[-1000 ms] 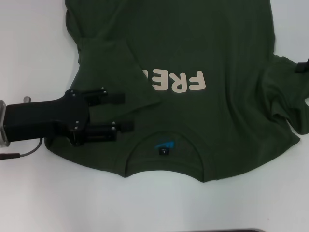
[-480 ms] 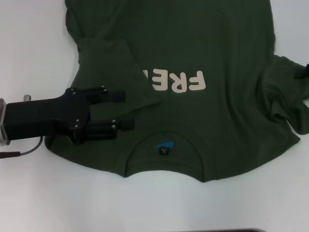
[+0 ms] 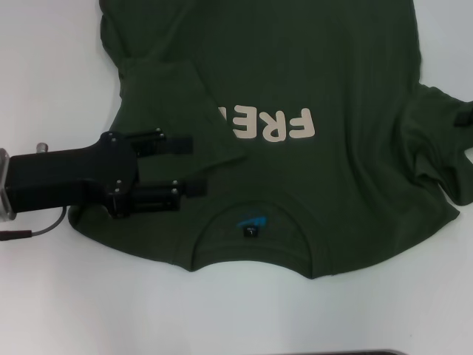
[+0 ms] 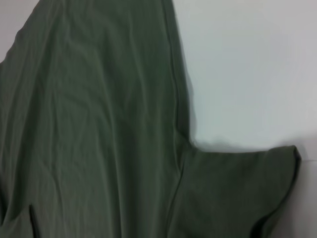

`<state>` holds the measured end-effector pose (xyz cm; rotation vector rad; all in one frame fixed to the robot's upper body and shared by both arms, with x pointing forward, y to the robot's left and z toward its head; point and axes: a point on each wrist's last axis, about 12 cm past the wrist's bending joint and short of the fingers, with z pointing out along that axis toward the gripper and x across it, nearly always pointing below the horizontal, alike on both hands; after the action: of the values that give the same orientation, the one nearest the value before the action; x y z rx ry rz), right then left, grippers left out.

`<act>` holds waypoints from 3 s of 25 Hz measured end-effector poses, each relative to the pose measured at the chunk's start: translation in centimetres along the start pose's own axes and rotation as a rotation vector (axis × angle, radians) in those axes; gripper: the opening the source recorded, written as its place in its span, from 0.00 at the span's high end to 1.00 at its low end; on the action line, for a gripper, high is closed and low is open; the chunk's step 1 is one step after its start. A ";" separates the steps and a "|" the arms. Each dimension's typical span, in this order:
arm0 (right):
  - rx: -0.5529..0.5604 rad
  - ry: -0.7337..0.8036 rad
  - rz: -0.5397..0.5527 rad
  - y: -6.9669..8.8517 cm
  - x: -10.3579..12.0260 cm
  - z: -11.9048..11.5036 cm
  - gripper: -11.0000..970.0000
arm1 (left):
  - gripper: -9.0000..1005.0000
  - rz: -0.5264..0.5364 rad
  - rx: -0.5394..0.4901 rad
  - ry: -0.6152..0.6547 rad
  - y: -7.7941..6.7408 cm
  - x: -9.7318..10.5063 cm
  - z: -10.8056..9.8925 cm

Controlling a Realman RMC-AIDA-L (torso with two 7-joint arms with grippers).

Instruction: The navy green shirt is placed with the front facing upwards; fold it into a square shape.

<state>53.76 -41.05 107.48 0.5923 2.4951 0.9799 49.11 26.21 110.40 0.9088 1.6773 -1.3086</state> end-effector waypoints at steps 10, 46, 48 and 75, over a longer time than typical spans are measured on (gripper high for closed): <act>0.001 0.013 0.002 -0.2 0.2 -0.3 0.79 | 0.22 -0.001 0.002 0.002 0.0 0.0 0.0; -0.054 -0.105 -0.007 2.1 -4.2 -5.7 0.97 | 0.22 -0.012 0.001 -0.012 -0.1 -0.1 -0.1; -0.057 -0.101 -0.013 2.6 -4.4 -5.5 0.97 | 0.22 -0.014 0.000 -0.013 -0.1 0.0 -0.2; -0.235 0.048 0.008 6.7 -2.7 0.6 0.97 | 0.22 -0.003 -0.013 -0.040 0.0 -0.2 -0.2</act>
<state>57.93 -37.68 112.39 0.5103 2.3721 1.2807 49.16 26.41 110.63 0.8676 1.6550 -1.3082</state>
